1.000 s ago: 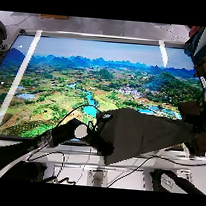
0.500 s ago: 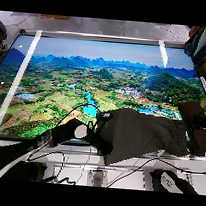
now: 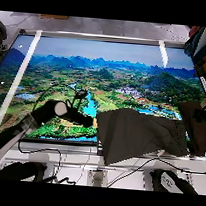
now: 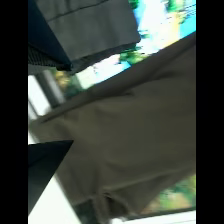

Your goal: Fold the clothes and pants, and hang the long-sleeved shirts on hangers.

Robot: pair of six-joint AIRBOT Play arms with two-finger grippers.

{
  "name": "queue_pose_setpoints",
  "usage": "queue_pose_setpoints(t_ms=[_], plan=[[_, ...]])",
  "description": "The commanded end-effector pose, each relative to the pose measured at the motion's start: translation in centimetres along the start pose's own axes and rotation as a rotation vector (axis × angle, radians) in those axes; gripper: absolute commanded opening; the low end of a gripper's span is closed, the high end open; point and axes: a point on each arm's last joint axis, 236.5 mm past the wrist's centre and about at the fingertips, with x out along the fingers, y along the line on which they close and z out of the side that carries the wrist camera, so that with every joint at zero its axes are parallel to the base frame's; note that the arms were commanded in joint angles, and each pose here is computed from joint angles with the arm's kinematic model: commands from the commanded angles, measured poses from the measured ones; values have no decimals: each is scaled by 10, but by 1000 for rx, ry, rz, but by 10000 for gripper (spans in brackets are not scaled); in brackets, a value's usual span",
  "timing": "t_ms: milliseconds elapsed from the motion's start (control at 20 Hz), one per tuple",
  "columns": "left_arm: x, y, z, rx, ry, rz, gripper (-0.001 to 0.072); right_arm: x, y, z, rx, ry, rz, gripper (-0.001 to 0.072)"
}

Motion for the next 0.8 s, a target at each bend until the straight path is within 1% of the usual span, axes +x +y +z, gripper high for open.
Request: queue_pose_setpoints(t_ms=[0, 50, 100, 150, 500, 750], plan=[[-2, -7, -3, 0, 38, -181, 336, 1, 4, 20, -14, -80, 15, 473], [3, -25, -4, 40, 36, -257, 460, 2, 6, 21, -11, -83, 23, 472], [10, -34, -6, 59, 44, -291, 672, 2, 8, 21, -10, -83, 27, 472], [19, -37, -10, 53, 62, -295, 720, 2, 8, 22, -9, -85, 29, 472], [74, -51, -52, 88, 217, -273, 720, 2, 13, 22, 0, -85, 49, 472], [88, -67, -32, 48, 107, -271, 709, 2, 18, 23, 10, -88, 72, 471]])
